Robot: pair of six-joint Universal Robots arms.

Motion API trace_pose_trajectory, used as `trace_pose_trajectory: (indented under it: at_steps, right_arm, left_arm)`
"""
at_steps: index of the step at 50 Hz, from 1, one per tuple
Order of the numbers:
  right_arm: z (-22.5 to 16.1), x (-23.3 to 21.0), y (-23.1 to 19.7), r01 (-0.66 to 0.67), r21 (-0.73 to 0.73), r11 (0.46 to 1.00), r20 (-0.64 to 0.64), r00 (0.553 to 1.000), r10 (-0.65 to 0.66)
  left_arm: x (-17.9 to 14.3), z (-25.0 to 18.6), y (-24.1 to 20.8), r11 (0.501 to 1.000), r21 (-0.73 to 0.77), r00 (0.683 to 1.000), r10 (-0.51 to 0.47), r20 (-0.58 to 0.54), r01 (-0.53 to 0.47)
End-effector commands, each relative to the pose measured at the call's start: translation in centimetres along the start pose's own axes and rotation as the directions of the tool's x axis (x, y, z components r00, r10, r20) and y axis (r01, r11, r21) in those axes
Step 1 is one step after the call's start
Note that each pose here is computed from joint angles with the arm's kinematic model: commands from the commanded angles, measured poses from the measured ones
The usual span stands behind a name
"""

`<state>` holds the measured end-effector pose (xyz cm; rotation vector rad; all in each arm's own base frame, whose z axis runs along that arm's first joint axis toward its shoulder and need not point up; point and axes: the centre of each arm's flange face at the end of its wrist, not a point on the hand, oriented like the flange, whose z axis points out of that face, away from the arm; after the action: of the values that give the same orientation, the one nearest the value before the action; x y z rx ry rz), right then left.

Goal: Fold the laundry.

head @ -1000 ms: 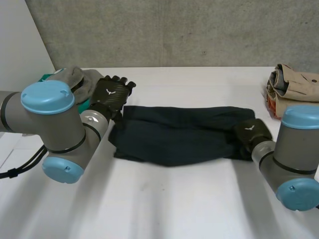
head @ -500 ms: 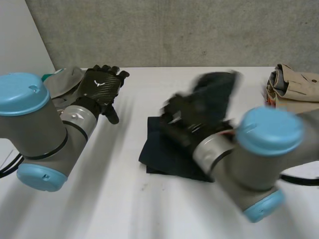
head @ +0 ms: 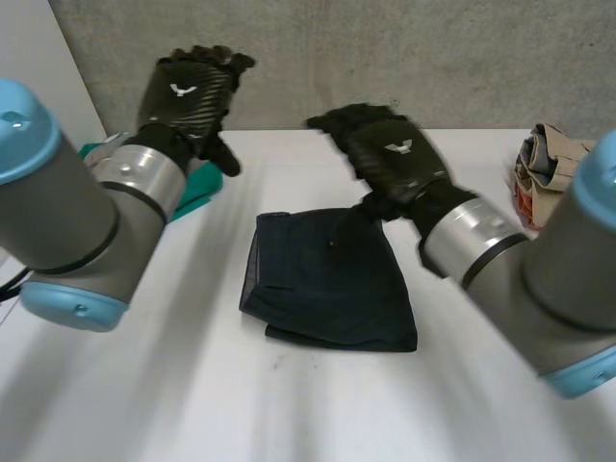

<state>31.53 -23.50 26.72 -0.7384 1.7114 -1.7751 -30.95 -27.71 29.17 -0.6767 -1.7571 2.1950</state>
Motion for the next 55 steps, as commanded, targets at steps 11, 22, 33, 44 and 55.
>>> trace_pose_trajectory:
  at_steps: [11,22,33,44,55]
  right_arm:
    - [3.4,4.3,10.4,-0.053,-0.424,0.904,-0.096,0.995,0.013]
    - [3.3,5.4,13.2,0.136,-0.518,0.844,-0.081,0.975,-0.207]
    - [0.9,5.0,6.6,0.242,-0.350,0.905,-0.214,0.920,-0.329]
    - [-4.6,-3.2,10.0,0.281,-0.362,0.889,-0.067,0.943,-0.326]
    - [-3.3,-3.5,14.9,0.297,-0.307,0.904,-0.073,0.940,-0.333]
  left_arm:
    - [7.3,-1.6,13.0,0.887,-0.459,0.988,-0.026,-0.150,-0.046]
    - [7.1,-2.2,14.5,0.844,-0.487,0.969,0.137,-0.208,-0.224]
    - [6.6,-0.7,3.5,0.970,-0.187,0.958,0.104,-0.266,-0.157]
    - [7.0,-0.8,-2.0,0.989,-0.115,0.801,-0.141,-0.582,0.090]
    - [6.8,-1.4,-1.2,0.965,-0.226,0.742,-0.248,-0.623,0.132]
